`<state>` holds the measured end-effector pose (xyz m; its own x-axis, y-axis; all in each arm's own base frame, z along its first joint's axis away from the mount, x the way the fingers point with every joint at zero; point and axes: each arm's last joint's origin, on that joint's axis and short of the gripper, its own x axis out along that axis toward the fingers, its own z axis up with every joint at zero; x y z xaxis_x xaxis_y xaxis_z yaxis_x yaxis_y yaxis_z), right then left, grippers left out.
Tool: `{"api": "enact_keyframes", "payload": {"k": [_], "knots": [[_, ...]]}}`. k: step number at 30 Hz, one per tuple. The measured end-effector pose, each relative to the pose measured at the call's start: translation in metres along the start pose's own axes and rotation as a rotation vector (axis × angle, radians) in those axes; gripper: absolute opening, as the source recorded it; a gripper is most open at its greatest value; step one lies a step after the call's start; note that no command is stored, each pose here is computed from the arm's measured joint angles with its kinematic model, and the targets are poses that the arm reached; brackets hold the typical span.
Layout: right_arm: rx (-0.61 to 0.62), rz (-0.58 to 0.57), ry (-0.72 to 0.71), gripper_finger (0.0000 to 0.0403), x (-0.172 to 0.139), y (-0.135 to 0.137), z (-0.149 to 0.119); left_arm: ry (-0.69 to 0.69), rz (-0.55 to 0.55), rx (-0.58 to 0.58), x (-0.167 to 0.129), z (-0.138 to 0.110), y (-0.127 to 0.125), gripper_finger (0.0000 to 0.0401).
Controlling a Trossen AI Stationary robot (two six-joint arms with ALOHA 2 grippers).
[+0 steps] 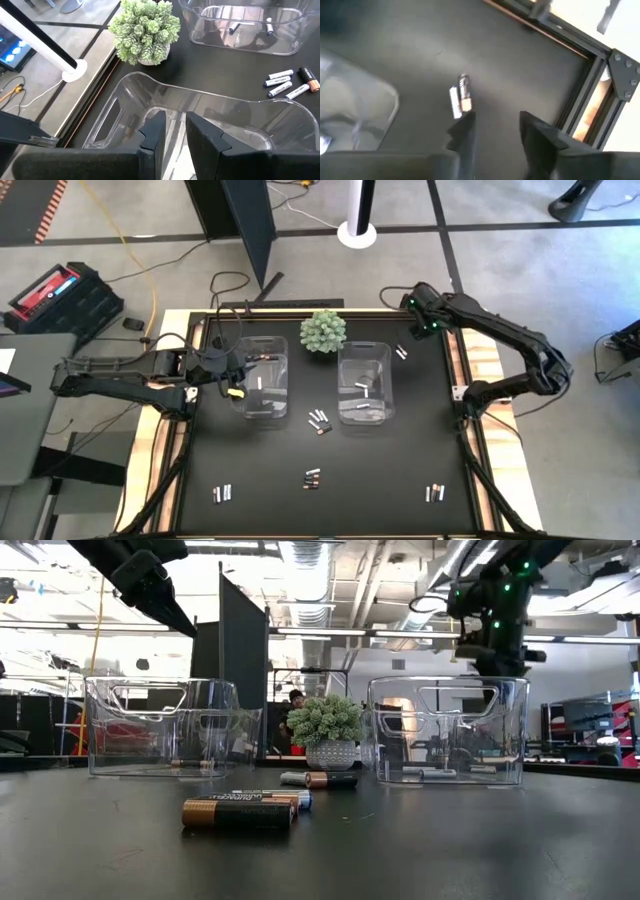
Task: Sort batteries
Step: Put the black-brown battery into the left transparent bin
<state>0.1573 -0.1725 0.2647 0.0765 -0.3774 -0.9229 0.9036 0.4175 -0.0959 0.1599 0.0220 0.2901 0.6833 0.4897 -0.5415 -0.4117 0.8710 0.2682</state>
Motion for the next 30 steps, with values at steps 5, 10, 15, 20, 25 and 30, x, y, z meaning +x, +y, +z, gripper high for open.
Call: {"api": "enact_keyframes", "payload": {"k": [5,10,15,20,25,30], "knots": [[0.15,-0.002,-0.065,0.0233,0.007,-0.012,0.008,0.0,0.0,-0.031,0.0,0.0,0.0,0.0073],[0.249,-0.013,-0.046,0.0242,0.017,-0.021,0.006,0.001,0.0,-0.043,0.0,0.0,0.0,0.0073],[0.223,0.018,0.024,0.0232,0.035,-0.013,0.007,0.001,0.0,-0.043,0.0,0.0,0.0,0.0073],[0.178,0.016,0.072,0.0221,0.063,0.004,0.013,0.0,0.001,-0.043,0.0,0.0,0.0,0.0073],[0.152,0.027,0.146,0.0214,0.089,0.014,0.014,0.0,0.0,-0.043,0.0,0.0,0.0,0.0073],[0.161,0.07,0.197,0.0208,0.105,0.017,0.015,0.001,0.001,-0.048,0.0,0.0,0.0,0.0073]]}}
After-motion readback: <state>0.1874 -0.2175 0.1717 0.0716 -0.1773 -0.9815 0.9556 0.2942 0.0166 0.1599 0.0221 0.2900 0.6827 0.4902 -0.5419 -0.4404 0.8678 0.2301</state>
